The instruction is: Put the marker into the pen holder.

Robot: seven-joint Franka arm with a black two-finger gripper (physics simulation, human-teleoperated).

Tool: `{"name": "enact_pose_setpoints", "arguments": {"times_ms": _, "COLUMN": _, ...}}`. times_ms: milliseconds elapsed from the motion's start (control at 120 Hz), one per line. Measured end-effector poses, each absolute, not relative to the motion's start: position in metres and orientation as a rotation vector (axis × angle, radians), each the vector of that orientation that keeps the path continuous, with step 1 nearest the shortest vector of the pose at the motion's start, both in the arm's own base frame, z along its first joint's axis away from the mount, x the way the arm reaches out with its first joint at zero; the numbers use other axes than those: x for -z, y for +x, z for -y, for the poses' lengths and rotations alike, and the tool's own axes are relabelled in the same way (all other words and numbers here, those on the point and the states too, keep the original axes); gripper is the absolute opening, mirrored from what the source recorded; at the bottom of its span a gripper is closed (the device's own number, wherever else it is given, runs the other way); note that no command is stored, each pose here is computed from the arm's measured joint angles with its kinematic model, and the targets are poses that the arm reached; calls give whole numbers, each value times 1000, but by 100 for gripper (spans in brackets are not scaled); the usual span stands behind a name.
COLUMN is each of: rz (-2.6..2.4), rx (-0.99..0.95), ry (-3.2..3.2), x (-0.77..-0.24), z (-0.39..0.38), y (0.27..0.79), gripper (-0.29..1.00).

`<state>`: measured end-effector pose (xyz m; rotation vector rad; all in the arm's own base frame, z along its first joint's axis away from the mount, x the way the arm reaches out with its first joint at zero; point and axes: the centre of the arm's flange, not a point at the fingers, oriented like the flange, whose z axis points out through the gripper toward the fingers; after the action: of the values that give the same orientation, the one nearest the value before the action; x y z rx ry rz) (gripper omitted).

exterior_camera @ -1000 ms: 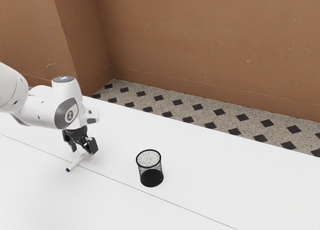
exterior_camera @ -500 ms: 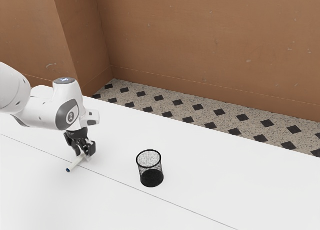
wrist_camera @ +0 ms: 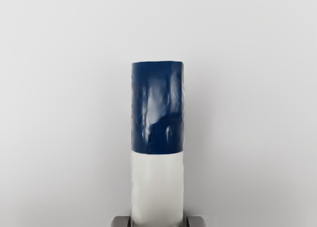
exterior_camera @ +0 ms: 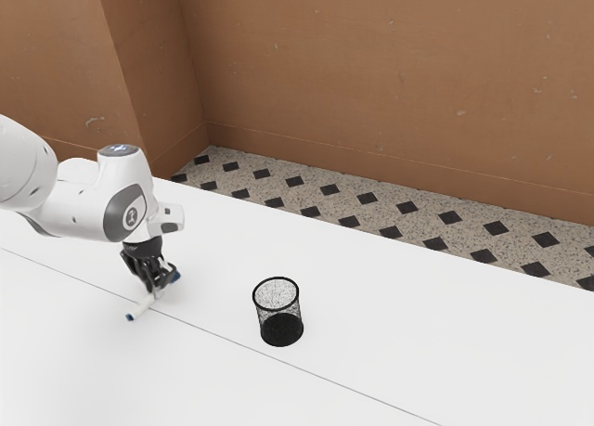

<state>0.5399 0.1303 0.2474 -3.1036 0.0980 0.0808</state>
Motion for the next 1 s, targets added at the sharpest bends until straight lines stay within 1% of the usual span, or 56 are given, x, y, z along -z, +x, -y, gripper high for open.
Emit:
{"name": "enact_pose_setpoints", "arguments": {"times_ms": 458, "rz": -100, "rx": -82, "ry": -3094, "x": -247, "z": -130, "y": 540, "gripper": -2}}
{"name": "enact_pose_setpoints", "arguments": {"times_ms": 592, "rz": -118, "rx": -22, "ry": -3084, "x": -256, "z": -126, "y": 544, "gripper": -3}}
{"name": "enact_pose_setpoints", "arguments": {"times_ms": 658, "rz": -150, "rx": 72, "ry": -3078, "x": -275, "z": -117, "y": 551, "gripper": -3}}
{"name": "enact_pose_setpoints", "arguments": {"times_ms": 742, "rz": -231, "rx": 246, "ry": -3066, "x": -312, "z": -89, "y": 556, "gripper": -4}}
{"name": "enact_pose_setpoints", "arguments": {"times_ms": 900, "rz": -418, "rx": 709, "ry": -2967, "x": -398, "z": -19, "y": 536, "gripper": -4}}
{"name": "enact_pose_setpoints", "arguments": {"times_ms": 1000, "rz": -542, "rx": 954, "ry": -2868, "x": -433, "z": 26, "y": 524, "gripper": -4}}
